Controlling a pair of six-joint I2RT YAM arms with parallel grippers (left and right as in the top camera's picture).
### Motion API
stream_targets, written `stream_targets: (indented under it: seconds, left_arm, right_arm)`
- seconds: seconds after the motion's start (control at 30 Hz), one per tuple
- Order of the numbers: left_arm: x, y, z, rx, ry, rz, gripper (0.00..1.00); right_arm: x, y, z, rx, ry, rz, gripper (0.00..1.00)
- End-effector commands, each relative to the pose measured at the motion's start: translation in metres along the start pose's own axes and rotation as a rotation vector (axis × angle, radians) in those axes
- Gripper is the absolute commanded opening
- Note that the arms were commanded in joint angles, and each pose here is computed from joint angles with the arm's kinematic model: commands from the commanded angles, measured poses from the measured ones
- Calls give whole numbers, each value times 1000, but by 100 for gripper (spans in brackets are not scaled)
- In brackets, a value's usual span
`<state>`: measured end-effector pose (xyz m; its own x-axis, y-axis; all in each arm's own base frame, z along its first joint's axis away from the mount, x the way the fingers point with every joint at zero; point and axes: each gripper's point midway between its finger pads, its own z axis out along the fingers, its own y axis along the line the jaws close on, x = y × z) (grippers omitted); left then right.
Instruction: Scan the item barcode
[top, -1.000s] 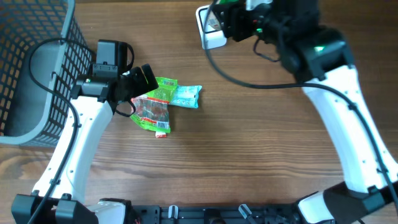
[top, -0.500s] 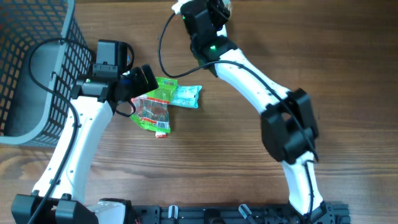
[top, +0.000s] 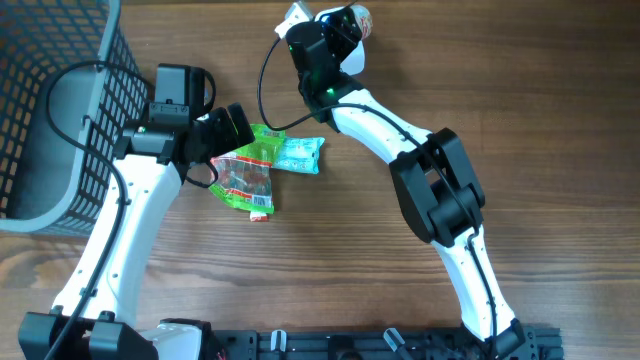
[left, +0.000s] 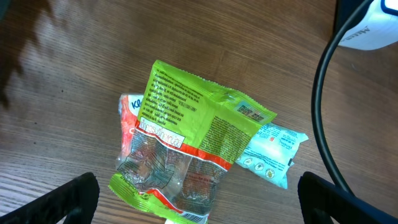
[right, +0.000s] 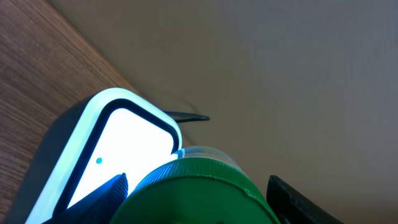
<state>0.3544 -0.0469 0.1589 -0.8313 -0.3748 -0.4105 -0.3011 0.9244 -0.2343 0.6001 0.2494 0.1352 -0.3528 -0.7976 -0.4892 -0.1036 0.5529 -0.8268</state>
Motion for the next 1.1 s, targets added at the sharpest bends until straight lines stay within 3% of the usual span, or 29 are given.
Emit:
stream_targets:
  seconds: [0.0, 0.17, 0.23, 0.33, 0.5, 0.67, 0.8, 0.83, 0.9, 0.93, 1.03, 1.07]
  left_arm:
    - [0, 4, 2, -16, 2, -4, 100]
    - [0, 4, 2, -16, 2, -4, 100]
    - [0, 4, 2, -16, 2, -4, 100]
    - [0, 4, 2, -16, 2, -4, 100]
    - [0, 4, 2, -16, 2, -4, 100]
    - [0, 4, 2, -16, 2, -4, 100]
    - [0, 4, 2, -16, 2, -4, 100]
    - [0, 4, 2, -16, 2, -4, 100]
    - [0, 4, 2, -16, 2, -4, 100]
    - [0, 4, 2, -16, 2, -4, 100]
    - [0, 4, 2, -16, 2, -4, 100]
    - [0, 4, 2, -16, 2, -4, 100]
  right_arm:
    - [-18, -53, -15, 119, -4, 146, 36]
    - [-19, -142, -46, 175, 21, 296, 37]
    - [13, -165, -50, 87, 99, 392, 37]
    - [72, -174, -59, -194, 239, 573, 37]
    - [195, -142, -83, -675, 605, 819, 31]
    - [291, -81, -87, -732, 820, 859, 35]
    - [317, -44, -93, -747, 857, 852, 35]
    - [321, -41, -94, -739, 864, 845, 42]
    - [324, -42, -94, -727, 870, 836, 80]
    - [319, -48, -93, -724, 852, 833, 87]
    - [285, -93, -90, -698, 740, 848, 90]
    - [254, -116, -97, -740, 648, 889, 90]
